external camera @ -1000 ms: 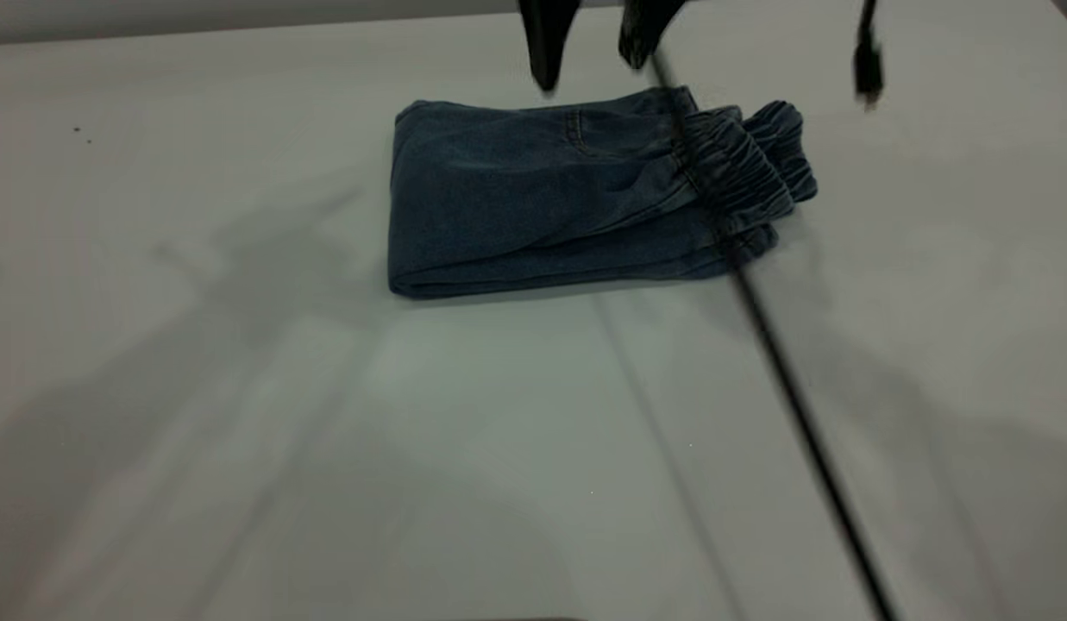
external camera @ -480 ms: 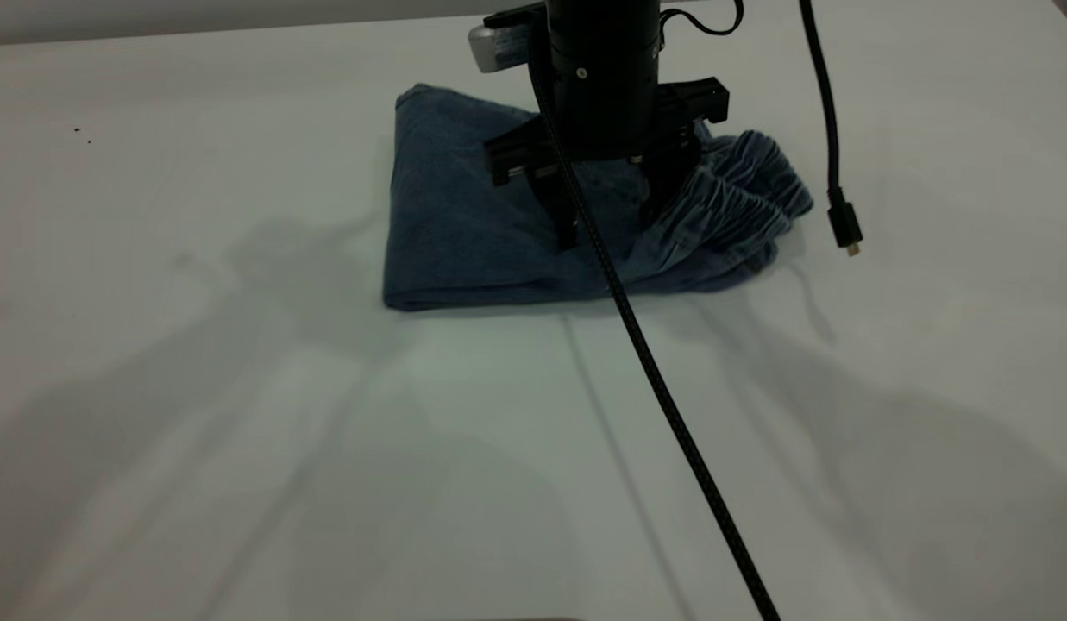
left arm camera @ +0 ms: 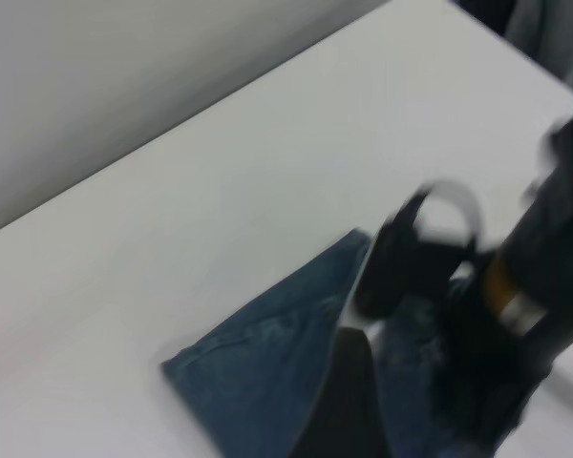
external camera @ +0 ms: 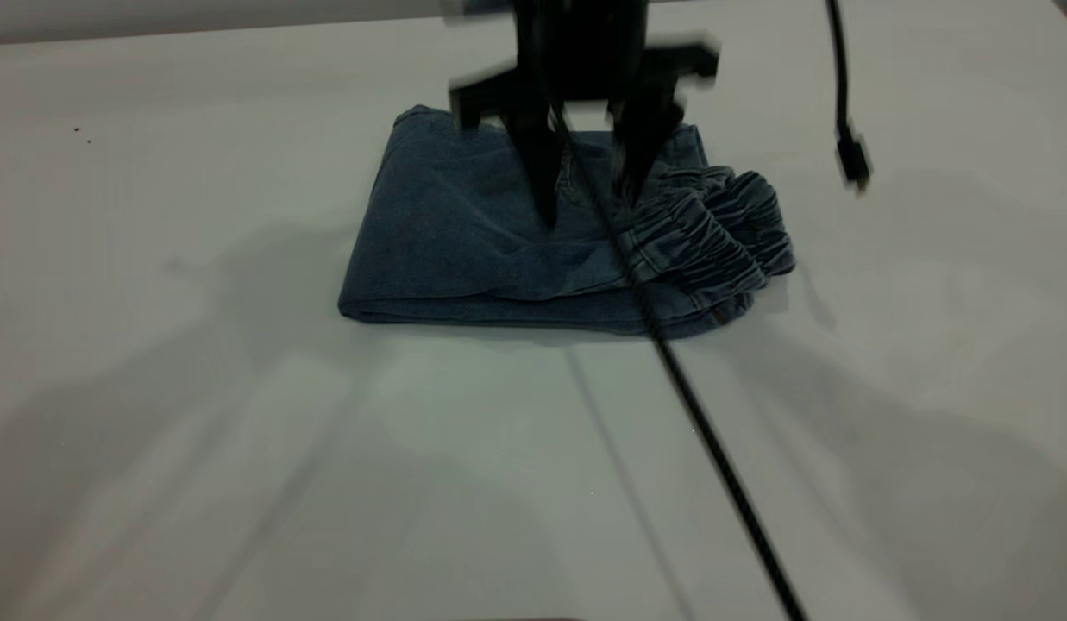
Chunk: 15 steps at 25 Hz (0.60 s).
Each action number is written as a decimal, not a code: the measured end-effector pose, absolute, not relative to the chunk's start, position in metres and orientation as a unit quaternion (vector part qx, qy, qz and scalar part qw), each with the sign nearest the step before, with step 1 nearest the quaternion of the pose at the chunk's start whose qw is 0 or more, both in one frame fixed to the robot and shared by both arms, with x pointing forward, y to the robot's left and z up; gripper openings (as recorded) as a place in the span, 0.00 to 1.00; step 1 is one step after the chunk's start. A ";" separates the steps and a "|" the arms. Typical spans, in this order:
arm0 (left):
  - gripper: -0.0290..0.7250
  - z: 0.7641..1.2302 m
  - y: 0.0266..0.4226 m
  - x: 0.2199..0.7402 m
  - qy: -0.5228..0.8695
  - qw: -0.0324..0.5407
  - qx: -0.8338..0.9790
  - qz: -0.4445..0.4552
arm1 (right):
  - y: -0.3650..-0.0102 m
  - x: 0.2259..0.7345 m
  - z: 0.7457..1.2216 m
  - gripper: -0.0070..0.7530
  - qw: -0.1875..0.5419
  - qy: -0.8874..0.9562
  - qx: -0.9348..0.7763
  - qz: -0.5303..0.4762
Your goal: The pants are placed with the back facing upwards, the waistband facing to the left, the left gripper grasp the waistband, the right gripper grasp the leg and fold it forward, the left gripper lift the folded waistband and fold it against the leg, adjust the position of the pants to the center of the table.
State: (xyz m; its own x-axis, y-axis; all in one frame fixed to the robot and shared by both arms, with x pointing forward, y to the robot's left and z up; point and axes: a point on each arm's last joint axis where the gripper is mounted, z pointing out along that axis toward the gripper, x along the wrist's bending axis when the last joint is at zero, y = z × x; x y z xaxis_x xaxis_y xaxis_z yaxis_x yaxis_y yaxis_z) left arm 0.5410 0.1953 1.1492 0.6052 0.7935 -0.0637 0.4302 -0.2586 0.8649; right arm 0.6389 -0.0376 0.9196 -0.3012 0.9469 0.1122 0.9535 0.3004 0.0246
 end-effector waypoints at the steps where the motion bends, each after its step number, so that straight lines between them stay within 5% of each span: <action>1: 0.79 1.153 0.197 0.537 0.392 0.458 0.771 0.203 | -0.039 0.639 0.936 0.51 0.025 -0.808 -0.587 -0.053; 15: 0.79 1.222 0.253 0.384 0.429 0.361 0.783 0.269 | -0.088 0.553 1.179 0.51 -0.070 -0.817 -0.495 -0.288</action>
